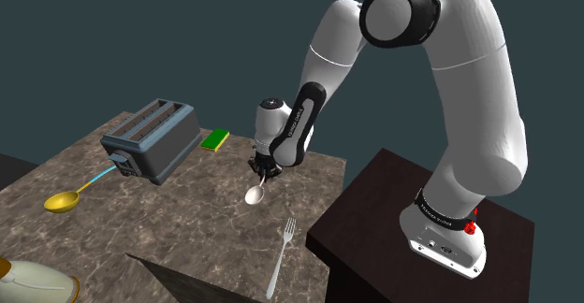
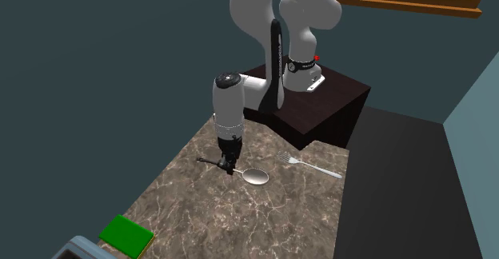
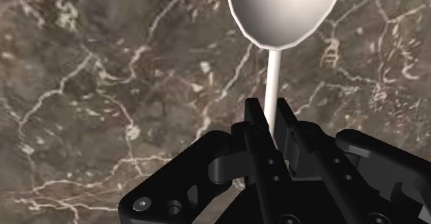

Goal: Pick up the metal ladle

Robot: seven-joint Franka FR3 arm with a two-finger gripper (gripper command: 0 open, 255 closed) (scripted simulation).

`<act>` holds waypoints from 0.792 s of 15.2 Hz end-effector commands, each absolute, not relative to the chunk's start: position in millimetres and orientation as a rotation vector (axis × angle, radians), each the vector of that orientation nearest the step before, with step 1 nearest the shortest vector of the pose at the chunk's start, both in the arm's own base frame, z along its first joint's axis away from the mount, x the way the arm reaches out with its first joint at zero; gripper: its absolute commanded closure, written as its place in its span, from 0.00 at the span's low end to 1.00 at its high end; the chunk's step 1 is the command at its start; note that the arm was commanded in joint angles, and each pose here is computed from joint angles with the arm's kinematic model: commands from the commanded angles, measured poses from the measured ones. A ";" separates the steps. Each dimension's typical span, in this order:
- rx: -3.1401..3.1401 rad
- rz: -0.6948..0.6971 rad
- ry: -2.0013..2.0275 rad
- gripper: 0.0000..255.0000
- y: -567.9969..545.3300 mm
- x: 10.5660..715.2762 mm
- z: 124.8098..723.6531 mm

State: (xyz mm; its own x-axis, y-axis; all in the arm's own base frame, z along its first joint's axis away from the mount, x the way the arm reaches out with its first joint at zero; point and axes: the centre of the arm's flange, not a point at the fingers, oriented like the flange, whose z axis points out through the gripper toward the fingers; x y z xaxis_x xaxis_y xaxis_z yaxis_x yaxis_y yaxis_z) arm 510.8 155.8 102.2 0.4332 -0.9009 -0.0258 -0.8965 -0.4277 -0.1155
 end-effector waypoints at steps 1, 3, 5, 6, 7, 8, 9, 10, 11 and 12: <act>-2.563 -0.060 1.614 1.00 155.1 511.1 114.0; -2.563 -0.060 1.614 1.00 155.1 511.1 124.5; -2.563 -0.060 1.614 1.00 155.1 511.1 135.1; -2.563 -0.060 1.614 1.00 155.1 511.1 140.4; -2.563 -0.060 1.614 1.00 155.1 511.1 145.6; -2.563 -0.060 1.614 1.00 155.1 511.1 150.9; -2.563 -0.060 1.614 1.00 155.1 511.1 156.2; -2.563 -0.060 1.614 1.00 155.1 511.1 161.5; -2.563 -0.060 1.614 1.00 155.1 511.1 166.8; -2.563 -0.060 1.614 1.00 155.1 511.1 167.6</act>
State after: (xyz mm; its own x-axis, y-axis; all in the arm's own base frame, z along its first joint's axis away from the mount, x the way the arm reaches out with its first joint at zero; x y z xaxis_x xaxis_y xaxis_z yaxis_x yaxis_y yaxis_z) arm 510.7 155.1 164.7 0.4332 -0.9009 -0.0256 -0.8964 -0.4278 -0.1158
